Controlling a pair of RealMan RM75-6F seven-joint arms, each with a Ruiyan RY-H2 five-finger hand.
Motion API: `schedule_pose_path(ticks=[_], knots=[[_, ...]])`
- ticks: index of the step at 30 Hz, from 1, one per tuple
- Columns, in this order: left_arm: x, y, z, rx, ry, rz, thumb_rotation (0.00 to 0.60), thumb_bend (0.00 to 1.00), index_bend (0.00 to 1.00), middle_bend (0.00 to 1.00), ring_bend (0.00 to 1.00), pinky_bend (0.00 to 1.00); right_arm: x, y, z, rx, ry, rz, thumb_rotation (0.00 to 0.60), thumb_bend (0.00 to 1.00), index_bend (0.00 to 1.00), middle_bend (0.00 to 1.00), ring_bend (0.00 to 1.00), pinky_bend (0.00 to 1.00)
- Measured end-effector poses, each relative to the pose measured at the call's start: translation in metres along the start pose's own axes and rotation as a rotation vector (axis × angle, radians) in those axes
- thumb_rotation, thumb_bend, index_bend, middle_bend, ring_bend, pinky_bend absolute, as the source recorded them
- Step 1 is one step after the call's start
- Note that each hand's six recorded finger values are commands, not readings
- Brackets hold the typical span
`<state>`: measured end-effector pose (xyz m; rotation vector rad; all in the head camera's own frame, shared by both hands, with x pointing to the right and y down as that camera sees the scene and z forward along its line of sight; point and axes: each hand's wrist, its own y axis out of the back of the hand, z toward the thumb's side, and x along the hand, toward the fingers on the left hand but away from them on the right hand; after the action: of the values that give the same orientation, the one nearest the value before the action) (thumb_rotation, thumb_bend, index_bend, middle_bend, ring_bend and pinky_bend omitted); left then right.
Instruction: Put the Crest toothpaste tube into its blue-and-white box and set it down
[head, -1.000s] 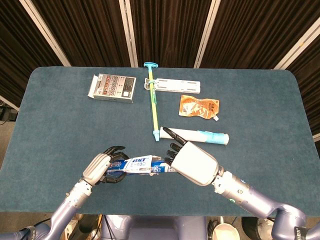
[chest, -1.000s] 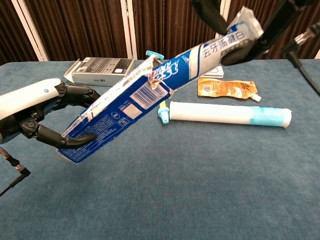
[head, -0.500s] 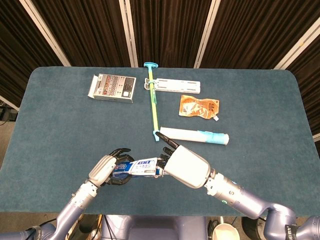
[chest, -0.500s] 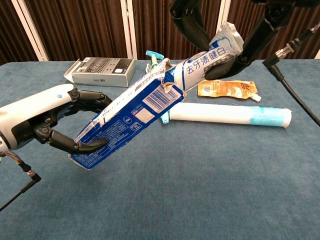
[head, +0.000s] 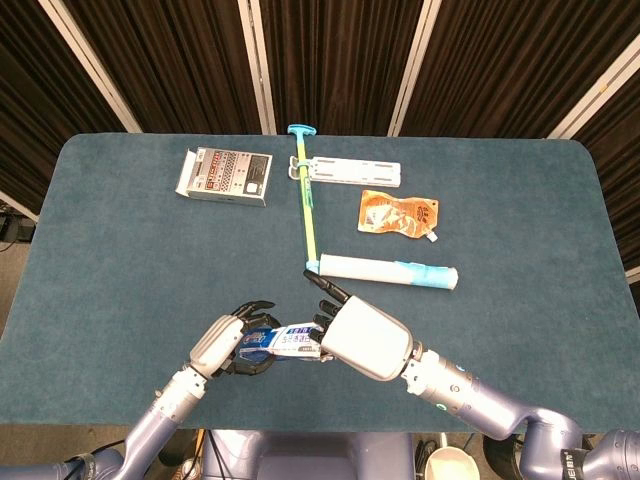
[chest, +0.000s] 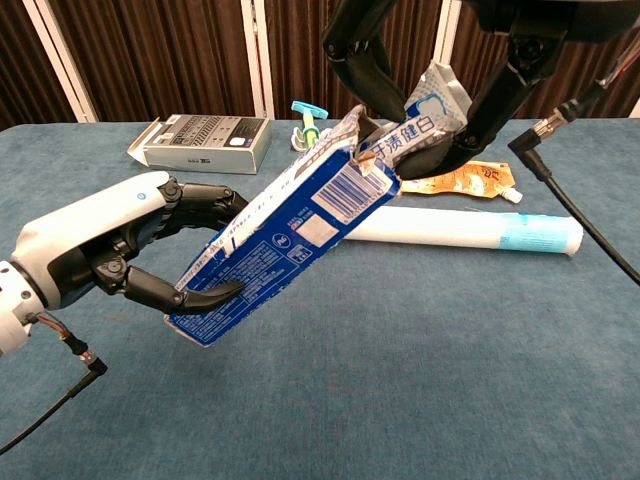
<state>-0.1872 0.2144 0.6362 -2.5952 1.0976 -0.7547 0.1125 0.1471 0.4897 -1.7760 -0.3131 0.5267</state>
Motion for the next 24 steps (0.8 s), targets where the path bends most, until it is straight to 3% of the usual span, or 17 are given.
schedule_pose_path(ticks=[6,24], knots=[[-0.0010,-0.0001,-0.0009,-0.019,-0.002,0.012,0.600,0.38,0.48,0.42,0.15,0.14,0.0018,-0.0017,-0.0029,0.016,-0.006,0.009,0.600,0.62,0.64,0.70,0.40,0.00],[-0.0053,0.0082,0.0009,-0.045,-0.022,0.054,0.600,0.38,0.48,0.42,0.15,0.14,0.0036,0.0013,-0.0009,0.073,-0.008,0.015,0.600,0.52,0.29,0.33,0.30,0.00]])
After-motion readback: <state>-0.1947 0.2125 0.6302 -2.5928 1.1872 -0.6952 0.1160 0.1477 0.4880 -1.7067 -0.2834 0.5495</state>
